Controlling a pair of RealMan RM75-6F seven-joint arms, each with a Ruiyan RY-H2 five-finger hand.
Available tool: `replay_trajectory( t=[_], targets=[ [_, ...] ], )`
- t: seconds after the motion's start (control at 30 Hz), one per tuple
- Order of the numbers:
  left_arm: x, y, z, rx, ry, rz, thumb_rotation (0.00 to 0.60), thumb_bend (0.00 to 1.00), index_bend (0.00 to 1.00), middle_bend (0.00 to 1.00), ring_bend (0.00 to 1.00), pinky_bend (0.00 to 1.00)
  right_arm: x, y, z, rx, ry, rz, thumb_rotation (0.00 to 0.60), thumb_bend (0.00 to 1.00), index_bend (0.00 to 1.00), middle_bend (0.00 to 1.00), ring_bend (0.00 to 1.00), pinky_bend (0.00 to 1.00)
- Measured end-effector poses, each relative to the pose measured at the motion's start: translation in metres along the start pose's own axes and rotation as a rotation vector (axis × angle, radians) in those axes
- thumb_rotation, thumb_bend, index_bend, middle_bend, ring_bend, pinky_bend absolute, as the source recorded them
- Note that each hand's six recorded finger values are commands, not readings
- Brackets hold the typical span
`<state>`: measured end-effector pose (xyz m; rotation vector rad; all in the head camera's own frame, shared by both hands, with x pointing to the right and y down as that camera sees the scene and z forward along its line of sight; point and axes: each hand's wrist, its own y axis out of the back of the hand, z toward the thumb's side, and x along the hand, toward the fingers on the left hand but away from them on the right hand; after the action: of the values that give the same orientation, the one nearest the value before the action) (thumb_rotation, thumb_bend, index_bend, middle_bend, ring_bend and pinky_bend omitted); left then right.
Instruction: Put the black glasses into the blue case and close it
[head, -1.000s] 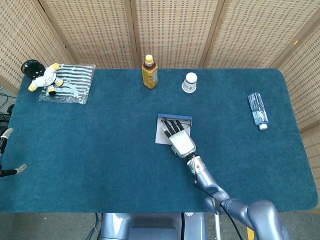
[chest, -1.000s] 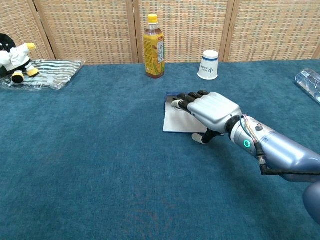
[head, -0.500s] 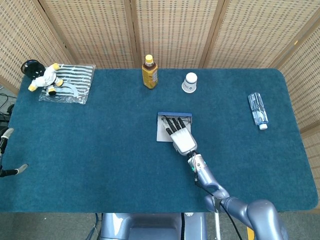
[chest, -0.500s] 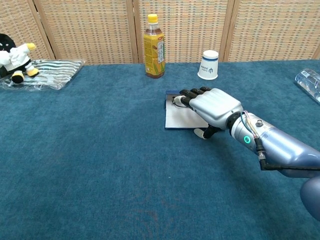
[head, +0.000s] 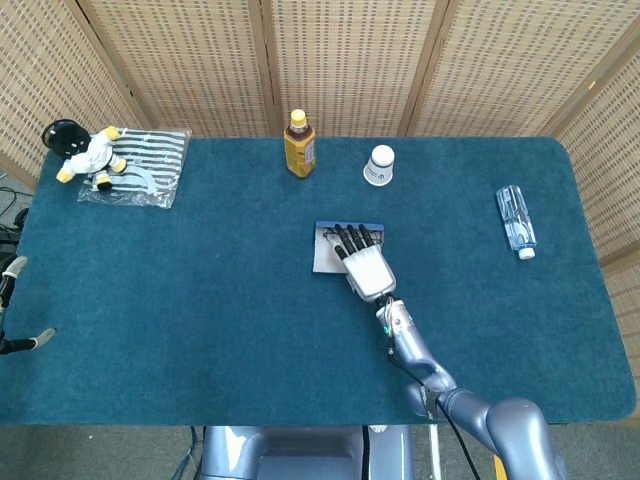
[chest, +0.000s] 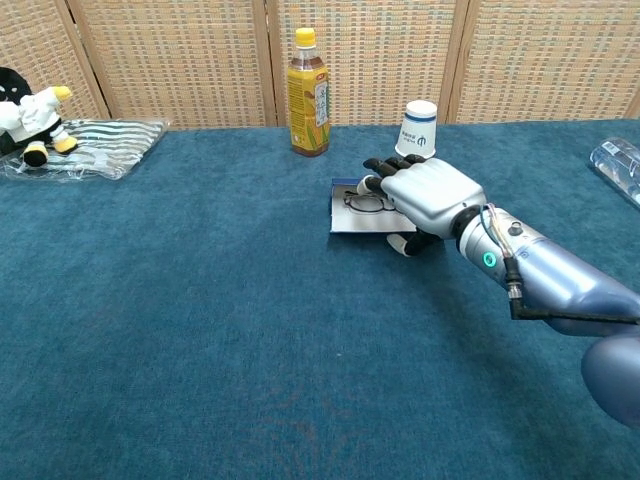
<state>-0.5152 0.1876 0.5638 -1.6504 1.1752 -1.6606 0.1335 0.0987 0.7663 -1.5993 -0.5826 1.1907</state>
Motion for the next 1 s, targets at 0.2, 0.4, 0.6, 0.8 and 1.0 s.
replay_trajectory(
  t=[0.2,0.4,0.6,0.8,1.0],
  targets=[
    [0.0,0.0,0.0,-0.001,0.003,0.001,0.6,0.0,0.0,0.0,0.0,0.0,-0.008,-0.001,-0.003,-0.014,-0.02,0.018,0.6,0.47,0.31,0.0,0.0,0.08],
    [0.001,0.0,-0.001,-0.002,0.005,-0.002,0.6,0.0,0.0,0.0,0.0,0.0,-0.008,0.0,-0.003,-0.032,-0.01,0.005,0.6,0.47,0.5,0.0,0.0,0.08],
    [0.001,0.0,0.0,-0.005,0.004,-0.001,0.6,0.0,0.0,0.0,0.0,0.0,-0.009,0.001,-0.004,-0.052,-0.008,-0.011,0.6,0.47,0.61,0.0,0.0,0.09],
    [0.001,0.0,0.0,-0.006,-0.001,-0.004,0.6,0.0,0.0,0.0,0.0,0.0,-0.005,0.001,-0.005,-0.045,0.009,-0.022,0.6,0.47,0.69,0.02,0.0,0.09],
    [-0.001,0.0,0.001,-0.008,-0.007,-0.006,0.6,0.0,0.0,0.0,0.0,0.0,0.005,0.002,-0.007,-0.047,0.039,-0.031,0.6,0.47,0.7,0.04,0.0,0.09]
  ],
)
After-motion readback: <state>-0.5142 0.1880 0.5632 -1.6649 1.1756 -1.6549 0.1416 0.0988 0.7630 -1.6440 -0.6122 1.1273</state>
